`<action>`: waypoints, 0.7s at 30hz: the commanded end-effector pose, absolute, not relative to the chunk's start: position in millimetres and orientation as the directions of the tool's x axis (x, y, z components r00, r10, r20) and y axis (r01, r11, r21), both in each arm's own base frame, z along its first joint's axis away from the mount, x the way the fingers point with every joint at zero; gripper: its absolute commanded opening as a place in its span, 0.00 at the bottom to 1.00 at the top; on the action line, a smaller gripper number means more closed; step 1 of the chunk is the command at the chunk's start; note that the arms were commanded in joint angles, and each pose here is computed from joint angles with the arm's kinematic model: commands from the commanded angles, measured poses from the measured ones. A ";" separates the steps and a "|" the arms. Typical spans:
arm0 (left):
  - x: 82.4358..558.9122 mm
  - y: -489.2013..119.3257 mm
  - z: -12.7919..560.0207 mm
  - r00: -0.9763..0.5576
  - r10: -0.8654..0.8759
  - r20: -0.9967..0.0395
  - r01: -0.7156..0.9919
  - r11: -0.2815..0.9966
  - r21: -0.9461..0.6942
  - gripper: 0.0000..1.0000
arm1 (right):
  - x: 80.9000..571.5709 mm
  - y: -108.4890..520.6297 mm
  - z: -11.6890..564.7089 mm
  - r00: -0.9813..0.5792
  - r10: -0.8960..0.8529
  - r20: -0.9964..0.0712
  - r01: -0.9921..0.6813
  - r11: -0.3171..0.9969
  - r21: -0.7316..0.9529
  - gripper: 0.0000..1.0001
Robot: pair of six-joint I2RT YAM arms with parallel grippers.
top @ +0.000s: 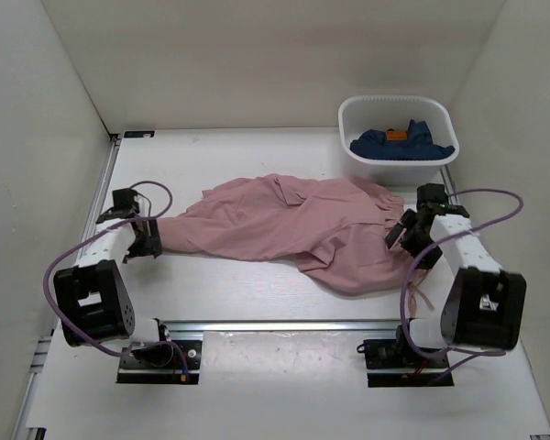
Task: Fold and stack the trousers
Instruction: Flatten the trousers out
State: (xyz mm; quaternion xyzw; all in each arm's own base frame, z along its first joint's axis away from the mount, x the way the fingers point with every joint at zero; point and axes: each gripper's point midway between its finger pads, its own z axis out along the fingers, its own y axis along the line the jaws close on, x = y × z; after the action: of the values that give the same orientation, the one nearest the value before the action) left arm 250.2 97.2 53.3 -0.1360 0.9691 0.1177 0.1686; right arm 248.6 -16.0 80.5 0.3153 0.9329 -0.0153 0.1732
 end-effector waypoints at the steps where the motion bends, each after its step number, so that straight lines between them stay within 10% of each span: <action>1: 287.8 84.6 53.3 -0.865 -0.127 -0.485 -0.256 0.944 0.208 0.88 | 287.4 -14.2 70.2 -0.639 0.678 -0.363 0.656 0.727 0.204 0.91; 7: 309.7 86.4 32.5 -0.861 -0.108 -0.497 -0.252 0.939 0.234 1.00 | 276.7 -37.3 35.1 -0.585 0.742 -0.327 0.746 0.651 0.142 0.91; 13: 315.3 92.0 5.7 -0.863 -0.108 -0.493 -0.264 0.929 0.259 0.98 | 237.0 -44.0 8.9 -0.504 0.839 -0.205 0.838 0.533 0.120 0.35; 15: 317.4 90.7 -3.1 -0.873 -0.109 -0.476 -0.255 0.933 0.254 0.84 | 238.6 -44.8 19.2 -0.507 0.830 -0.233 0.826 0.545 0.142 0.23; 18: 317.2 91.6 -11.9 -0.884 -0.119 -0.453 -0.252 0.936 0.247 0.14 | 231.6 -46.9 33.0 -0.539 0.803 -0.255 0.804 0.581 0.127 0.04; 21: 326.7 91.1 6.6 -0.860 -0.115 -0.497 -0.260 0.938 0.231 0.14 | 230.1 -45.5 52.5 -0.573 0.770 -0.280 0.767 0.624 0.147 0.00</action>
State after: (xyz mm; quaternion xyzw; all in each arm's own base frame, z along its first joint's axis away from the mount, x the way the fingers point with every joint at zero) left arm 341.7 93.2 15.1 -0.0983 0.9442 0.1549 0.2735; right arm 233.2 -46.0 30.2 0.4573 0.8773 0.0006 0.1459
